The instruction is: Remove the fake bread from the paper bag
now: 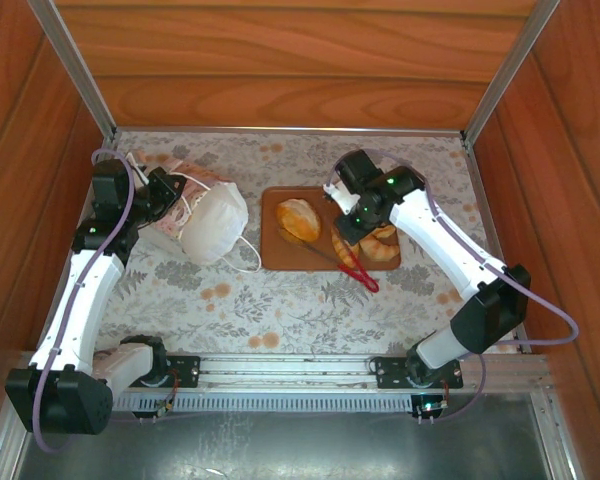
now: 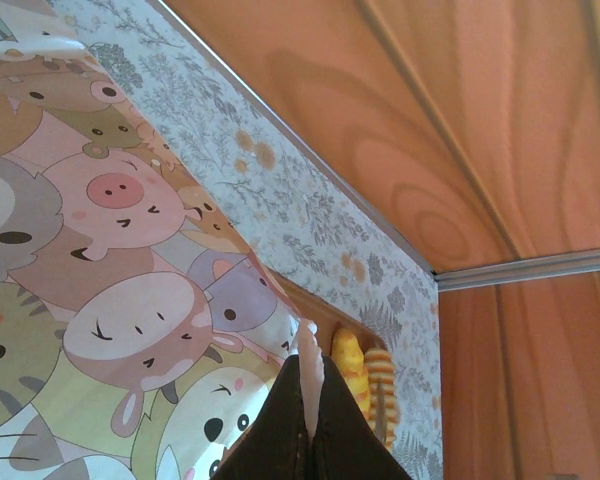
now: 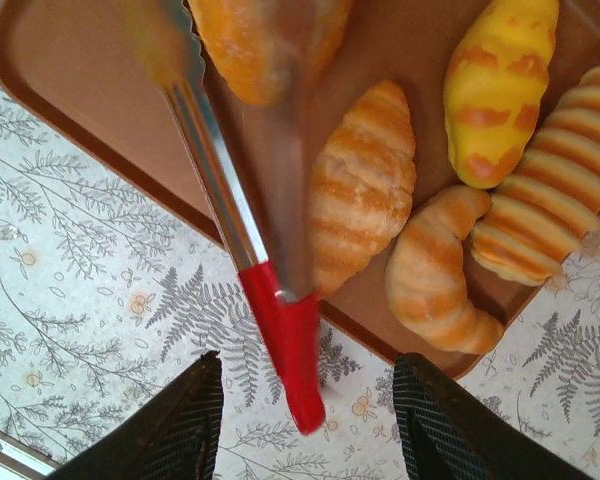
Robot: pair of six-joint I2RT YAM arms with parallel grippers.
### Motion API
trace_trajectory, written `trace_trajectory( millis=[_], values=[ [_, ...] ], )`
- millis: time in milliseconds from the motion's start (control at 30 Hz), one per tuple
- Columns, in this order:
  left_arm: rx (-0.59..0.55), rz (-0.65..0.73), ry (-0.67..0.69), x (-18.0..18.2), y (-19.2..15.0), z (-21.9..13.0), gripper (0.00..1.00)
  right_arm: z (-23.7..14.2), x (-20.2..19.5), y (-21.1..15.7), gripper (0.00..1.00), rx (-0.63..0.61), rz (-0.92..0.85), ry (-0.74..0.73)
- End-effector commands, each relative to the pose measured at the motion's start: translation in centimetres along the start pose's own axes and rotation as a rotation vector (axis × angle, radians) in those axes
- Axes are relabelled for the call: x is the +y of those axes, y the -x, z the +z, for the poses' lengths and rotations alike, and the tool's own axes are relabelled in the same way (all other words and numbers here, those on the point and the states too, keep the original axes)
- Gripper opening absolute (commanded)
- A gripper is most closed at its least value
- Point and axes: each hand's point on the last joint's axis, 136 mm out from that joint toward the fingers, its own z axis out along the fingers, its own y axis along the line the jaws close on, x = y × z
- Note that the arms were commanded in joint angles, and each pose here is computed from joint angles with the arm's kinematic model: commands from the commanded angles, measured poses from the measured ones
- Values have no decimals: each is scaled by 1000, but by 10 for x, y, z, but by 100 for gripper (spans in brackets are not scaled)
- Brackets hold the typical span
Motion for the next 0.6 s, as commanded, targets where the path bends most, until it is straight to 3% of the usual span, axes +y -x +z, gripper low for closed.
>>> trace_trajectory(
  millis=[0,200,433,567],
  values=[
    [-8,4,-16,-4,1,0,0,5,2,9,51,1,-12,25],
    [-16,7,-14,-3,1,-3,0,14,1,5,50,57,38,17],
    [-17,5,-8,0,0,-3,0,25,65,-30,51,67,53,341],
    [-18,7,-8,0,0,-3,0,41,77,-57,57,136,94,366]
  ],
)
